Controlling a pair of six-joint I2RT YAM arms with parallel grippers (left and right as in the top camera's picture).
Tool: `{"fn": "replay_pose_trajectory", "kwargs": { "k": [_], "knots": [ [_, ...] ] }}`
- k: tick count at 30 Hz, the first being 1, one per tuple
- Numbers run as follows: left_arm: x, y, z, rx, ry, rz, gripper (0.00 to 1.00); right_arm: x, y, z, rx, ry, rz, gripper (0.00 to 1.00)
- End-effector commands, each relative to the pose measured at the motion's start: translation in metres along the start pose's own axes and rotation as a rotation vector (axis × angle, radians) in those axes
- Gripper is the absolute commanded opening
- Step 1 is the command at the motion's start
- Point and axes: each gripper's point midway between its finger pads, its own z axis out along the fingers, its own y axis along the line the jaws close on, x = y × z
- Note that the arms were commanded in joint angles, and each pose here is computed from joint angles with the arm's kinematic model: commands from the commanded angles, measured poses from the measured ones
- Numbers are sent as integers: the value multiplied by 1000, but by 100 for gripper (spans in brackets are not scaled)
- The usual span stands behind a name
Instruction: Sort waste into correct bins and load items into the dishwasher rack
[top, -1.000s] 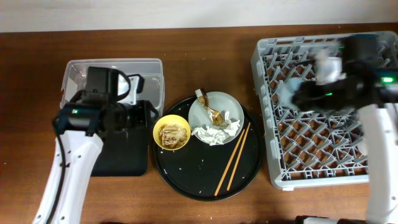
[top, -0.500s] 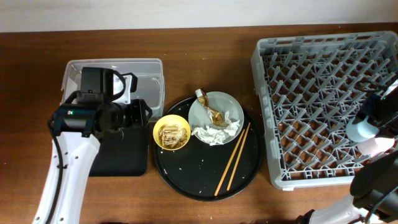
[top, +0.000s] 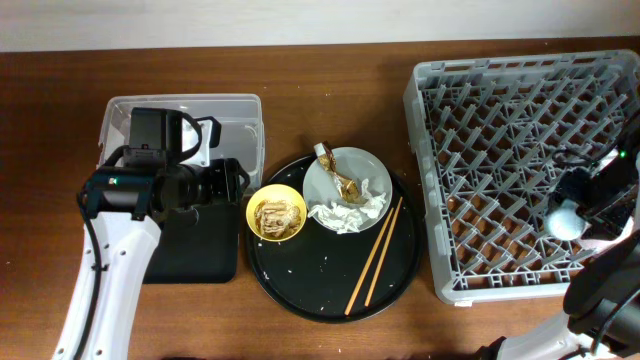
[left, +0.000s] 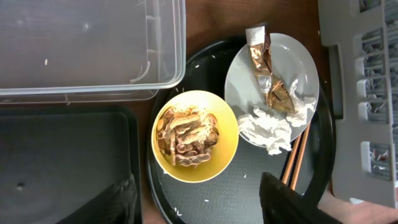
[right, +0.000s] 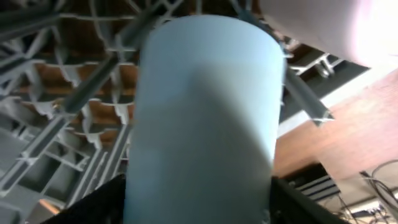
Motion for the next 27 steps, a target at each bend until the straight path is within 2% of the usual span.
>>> {"fn": "replay_pose_trajectory", "kwargs": {
  "k": [1,5,9,11,14,16,19,22,27],
  "knots": [
    [-3,-1,-6,-1,-20,13,66,5,13,1,-83,28,-11,76],
    [-3,-1,-6,-1,-21,14,67,6,22,-26,-142,-47,-38,80],
    [-5,-3,-6,4,-27,22,66,32,63,-76,-283,-199,-230,79],
    [-9,-25,-2,40,-51,140,66,58,85,-96,-269,-277,-364,79],
    [-15,-62,11,82,-91,277,66,88,97,-113,-206,-368,-463,79],
    [-16,-91,35,129,-79,349,63,113,103,-121,-214,-415,-527,79],
    [-22,-122,72,158,-34,405,63,140,97,-115,-219,-422,-571,80],
    [-32,-136,111,144,-21,370,63,148,91,-101,-207,-388,-575,81],
    [0,-135,189,103,109,311,63,149,88,-79,-190,-329,-570,80]
  ]
}}
